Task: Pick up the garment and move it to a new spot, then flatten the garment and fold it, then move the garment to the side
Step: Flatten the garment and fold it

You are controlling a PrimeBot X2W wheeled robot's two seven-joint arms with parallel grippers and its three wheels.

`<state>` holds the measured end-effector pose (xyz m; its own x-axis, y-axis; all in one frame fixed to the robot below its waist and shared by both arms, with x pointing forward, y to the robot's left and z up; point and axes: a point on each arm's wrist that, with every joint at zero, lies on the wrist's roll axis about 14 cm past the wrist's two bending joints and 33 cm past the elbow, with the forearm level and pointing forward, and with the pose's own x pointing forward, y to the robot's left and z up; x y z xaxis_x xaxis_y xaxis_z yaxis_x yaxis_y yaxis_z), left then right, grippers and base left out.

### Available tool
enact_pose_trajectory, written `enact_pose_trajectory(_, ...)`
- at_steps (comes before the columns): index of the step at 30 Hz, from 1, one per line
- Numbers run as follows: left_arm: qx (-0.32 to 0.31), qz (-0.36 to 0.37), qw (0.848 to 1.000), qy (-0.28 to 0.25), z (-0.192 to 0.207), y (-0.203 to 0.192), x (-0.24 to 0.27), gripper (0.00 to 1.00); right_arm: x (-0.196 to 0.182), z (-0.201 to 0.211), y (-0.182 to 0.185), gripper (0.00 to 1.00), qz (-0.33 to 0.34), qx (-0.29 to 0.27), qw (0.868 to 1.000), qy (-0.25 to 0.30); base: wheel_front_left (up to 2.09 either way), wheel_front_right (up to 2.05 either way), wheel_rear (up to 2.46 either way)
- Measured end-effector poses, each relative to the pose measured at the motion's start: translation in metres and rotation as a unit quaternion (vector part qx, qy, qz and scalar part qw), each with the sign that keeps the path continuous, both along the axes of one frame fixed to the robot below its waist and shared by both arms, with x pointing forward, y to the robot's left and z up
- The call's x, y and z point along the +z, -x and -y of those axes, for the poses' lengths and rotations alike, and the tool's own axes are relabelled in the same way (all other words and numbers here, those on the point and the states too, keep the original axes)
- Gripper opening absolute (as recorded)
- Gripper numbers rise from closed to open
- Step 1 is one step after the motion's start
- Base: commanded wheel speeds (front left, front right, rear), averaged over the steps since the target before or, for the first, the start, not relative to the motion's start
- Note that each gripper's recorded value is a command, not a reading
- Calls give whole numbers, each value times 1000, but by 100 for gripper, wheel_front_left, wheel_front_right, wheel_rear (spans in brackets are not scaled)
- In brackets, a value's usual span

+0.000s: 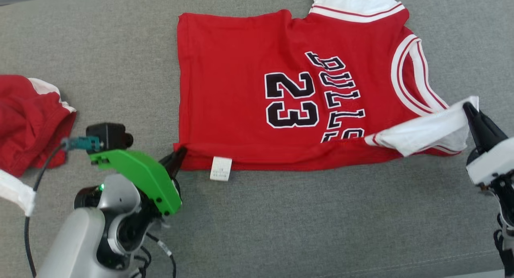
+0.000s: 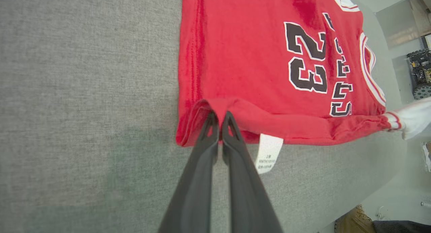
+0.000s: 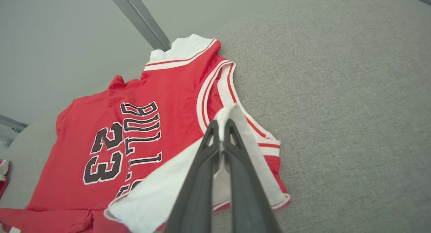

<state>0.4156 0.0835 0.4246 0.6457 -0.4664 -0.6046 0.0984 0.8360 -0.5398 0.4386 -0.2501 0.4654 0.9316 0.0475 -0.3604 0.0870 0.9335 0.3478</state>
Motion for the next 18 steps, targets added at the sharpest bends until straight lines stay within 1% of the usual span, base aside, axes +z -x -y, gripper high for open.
enact_pose_trajectory(4,8,-35,999,19,2,-24,0,0,-8,-13,-25,0,-25,38,998,39,0,0,0)
enact_pose_trajectory(6,7,-46,999,23,2,-34,0,0,-12,-16,-33,0,-32,50,997,50,0,0,0)
enact_pose_trajectory(11,2,-64,998,18,2,-50,-4,0,-9,-21,-52,0,-19,62,995,71,0,0,0)
enact_pose_trajectory(12,4,-65,998,14,2,-53,-5,8,-8,-20,-54,100,-12,62,995,79,0,0,0)
enact_pose_trajectory(13,2,-63,998,11,2,-54,-5,30,-8,-19,-55,100,-11,61,995,83,0,0,0)
enact_pose_trajectory(14,4,-58,998,11,2,-57,-4,100,-9,-18,-54,100,-12,59,994,87,0,0,0)
enact_pose_trajectory(16,6,-57,998,16,3,-58,-3,100,-8,-15,-53,100,-7,58,994,95,0,0,0)
enact_pose_trajectory(18,9,-42,999,25,2,-61,3,100,2,-11,-53,100,11,62,991,121,0,0,0)
